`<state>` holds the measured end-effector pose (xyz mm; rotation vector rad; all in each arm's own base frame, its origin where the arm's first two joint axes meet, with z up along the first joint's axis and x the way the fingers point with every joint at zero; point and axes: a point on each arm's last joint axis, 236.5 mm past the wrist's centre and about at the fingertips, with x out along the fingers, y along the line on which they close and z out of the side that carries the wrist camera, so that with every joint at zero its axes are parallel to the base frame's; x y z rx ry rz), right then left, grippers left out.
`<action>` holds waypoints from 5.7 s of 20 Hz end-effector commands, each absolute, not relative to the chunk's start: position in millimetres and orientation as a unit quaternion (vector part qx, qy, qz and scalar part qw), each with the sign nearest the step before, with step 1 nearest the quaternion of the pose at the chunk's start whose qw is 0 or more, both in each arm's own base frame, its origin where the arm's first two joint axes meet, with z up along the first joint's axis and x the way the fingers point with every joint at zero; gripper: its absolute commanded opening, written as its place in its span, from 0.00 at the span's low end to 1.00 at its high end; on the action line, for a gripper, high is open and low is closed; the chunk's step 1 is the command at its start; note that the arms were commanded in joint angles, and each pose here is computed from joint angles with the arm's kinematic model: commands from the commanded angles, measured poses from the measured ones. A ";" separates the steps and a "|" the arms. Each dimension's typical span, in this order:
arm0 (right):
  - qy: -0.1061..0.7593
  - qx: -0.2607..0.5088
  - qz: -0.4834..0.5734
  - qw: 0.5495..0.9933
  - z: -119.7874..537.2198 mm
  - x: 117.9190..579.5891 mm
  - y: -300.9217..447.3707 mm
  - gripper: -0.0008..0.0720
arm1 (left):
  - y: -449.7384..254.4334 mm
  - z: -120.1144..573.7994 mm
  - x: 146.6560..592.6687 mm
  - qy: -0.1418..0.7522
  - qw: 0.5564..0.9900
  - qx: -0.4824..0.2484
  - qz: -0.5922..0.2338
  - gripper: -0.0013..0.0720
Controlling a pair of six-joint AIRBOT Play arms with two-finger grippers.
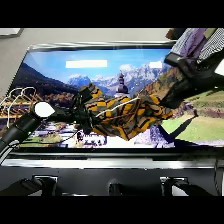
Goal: Fold the clothes and pants, and hang the long-sleeved shirts on hangers.
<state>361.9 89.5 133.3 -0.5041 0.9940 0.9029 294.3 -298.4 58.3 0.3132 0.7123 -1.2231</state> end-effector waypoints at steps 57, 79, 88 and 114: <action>0.471 -0.182 0.385 0.772 153.0 345.0 104.4 0.05 | -402.1 -25.8 367.8 0.518 0.734 -0.325 -0.297 0.93; 0.471 -0.171 0.377 0.779 154.4 348.1 105.5 0.05 | -422.6 -19.4 372.1 0.493 0.748 -0.319 -0.310 0.06; 0.478 -0.168 0.379 0.774 153.1 344.3 105.3 0.05 | -419.9 -20.3 355.0 0.520 0.722 -0.294 -0.349 0.48; 0.514 -0.216 0.349 0.753 156.0 312.6 107.2 0.05 | -350.5 25.2 407.6 0.475 0.758 -0.309 -0.324 0.05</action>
